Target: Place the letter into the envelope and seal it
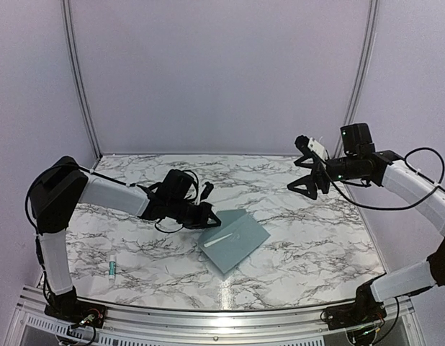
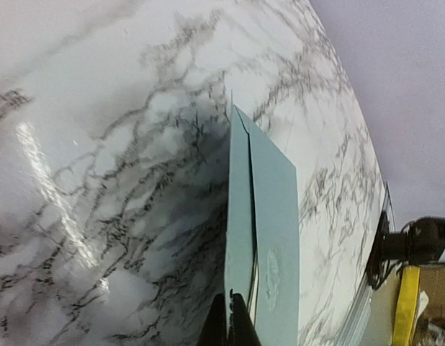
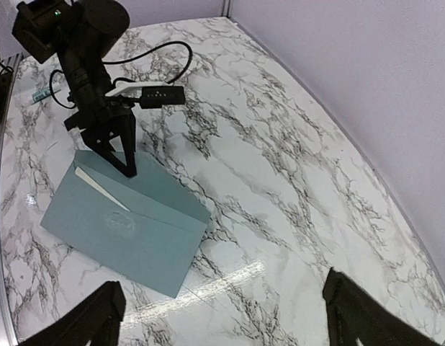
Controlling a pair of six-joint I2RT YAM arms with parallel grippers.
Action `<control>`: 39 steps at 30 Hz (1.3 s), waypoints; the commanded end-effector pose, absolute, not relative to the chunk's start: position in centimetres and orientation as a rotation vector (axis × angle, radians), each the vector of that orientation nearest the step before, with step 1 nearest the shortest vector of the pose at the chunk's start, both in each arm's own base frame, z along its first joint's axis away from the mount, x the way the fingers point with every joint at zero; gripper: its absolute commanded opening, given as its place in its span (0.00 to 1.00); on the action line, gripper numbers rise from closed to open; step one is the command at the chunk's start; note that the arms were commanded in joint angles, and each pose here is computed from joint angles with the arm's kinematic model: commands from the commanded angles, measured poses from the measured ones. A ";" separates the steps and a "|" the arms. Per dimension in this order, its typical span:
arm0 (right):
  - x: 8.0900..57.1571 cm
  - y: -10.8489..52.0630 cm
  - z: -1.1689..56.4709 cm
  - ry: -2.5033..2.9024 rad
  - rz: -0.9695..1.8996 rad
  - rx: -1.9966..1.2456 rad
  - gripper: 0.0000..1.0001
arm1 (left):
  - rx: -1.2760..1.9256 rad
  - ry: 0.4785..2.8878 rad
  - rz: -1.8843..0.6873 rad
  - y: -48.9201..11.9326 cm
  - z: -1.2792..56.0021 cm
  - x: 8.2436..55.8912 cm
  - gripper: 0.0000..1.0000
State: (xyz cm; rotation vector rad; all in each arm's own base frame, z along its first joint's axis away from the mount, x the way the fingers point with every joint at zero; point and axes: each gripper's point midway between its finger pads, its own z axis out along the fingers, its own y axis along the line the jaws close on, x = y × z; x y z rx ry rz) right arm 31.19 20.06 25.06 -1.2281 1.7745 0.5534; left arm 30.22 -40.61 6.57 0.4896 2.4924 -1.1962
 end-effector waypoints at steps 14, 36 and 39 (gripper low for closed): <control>32.2 19.2 27.8 1.684 0.407 -1.188 0.98 | -0.449 2.242 -0.948 -35.4 8.6 37.5 0.00; 32.3 18.1 22.9 1.735 0.439 -1.095 0.98 | -0.254 2.396 -0.851 -33.6 6.6 32.3 0.99; 32.2 18.1 22.6 1.749 0.449 -1.088 0.99 | -0.058 2.392 -0.733 -31.8 9.0 31.6 0.99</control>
